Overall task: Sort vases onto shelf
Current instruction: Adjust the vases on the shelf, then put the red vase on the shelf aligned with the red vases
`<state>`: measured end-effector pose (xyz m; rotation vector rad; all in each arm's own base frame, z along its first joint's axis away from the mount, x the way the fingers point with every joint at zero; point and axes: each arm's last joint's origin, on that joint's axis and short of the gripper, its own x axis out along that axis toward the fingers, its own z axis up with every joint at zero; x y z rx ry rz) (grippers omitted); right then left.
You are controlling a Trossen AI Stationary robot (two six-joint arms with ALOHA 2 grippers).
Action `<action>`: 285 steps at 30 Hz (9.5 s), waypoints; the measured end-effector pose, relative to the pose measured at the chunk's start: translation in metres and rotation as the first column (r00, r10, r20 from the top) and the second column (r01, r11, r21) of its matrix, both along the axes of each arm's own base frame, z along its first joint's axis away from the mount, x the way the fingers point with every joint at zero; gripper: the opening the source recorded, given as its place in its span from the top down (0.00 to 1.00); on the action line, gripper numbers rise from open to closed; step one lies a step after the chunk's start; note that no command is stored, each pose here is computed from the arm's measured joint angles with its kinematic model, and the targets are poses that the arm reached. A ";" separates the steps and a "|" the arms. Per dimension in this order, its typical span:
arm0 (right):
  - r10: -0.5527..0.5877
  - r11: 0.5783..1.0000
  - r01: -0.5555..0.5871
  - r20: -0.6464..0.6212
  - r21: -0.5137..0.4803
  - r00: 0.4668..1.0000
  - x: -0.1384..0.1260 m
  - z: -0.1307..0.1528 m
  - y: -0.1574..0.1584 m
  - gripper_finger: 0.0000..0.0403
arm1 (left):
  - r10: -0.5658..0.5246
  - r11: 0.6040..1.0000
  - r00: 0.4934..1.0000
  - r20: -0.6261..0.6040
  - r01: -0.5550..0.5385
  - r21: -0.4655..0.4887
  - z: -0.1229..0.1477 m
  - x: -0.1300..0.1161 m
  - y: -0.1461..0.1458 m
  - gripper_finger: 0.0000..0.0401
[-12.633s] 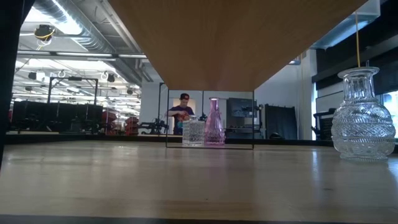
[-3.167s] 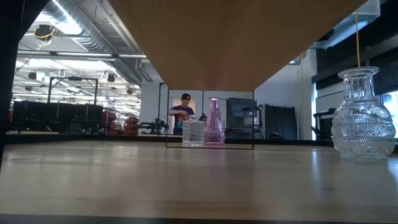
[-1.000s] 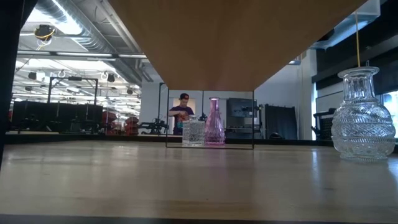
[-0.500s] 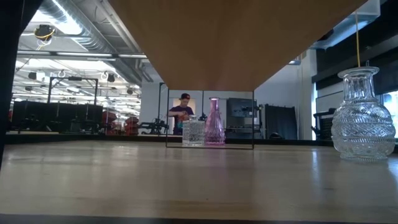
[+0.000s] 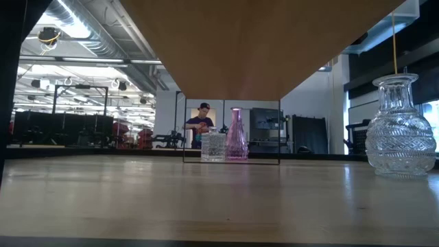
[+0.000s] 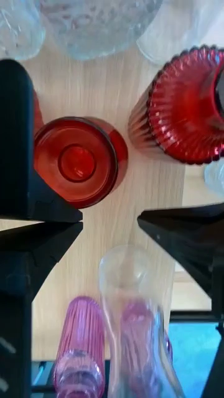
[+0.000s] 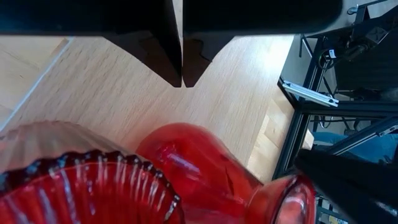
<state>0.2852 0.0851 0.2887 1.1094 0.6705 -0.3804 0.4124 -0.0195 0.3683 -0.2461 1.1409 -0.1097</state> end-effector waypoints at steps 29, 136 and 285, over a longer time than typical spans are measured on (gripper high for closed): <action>0.020 0.999 -0.020 0.006 -0.045 1.000 -0.036 0.026 -0.008 1.00 | 0.092 0.995 0.974 0.208 -0.080 -0.065 0.076 -0.060 0.013 1.00; 0.469 0.865 -0.411 0.174 -0.287 0.866 -0.027 0.035 0.030 1.00 | 0.264 0.914 0.937 0.230 -0.167 -0.370 -0.019 -0.012 -0.039 1.00; 0.269 0.937 -0.258 0.016 -0.235 0.963 -0.088 0.052 -0.002 1.00 | 0.976 0.218 0.208 0.070 -0.884 -0.414 -0.211 -0.226 -0.040 0.98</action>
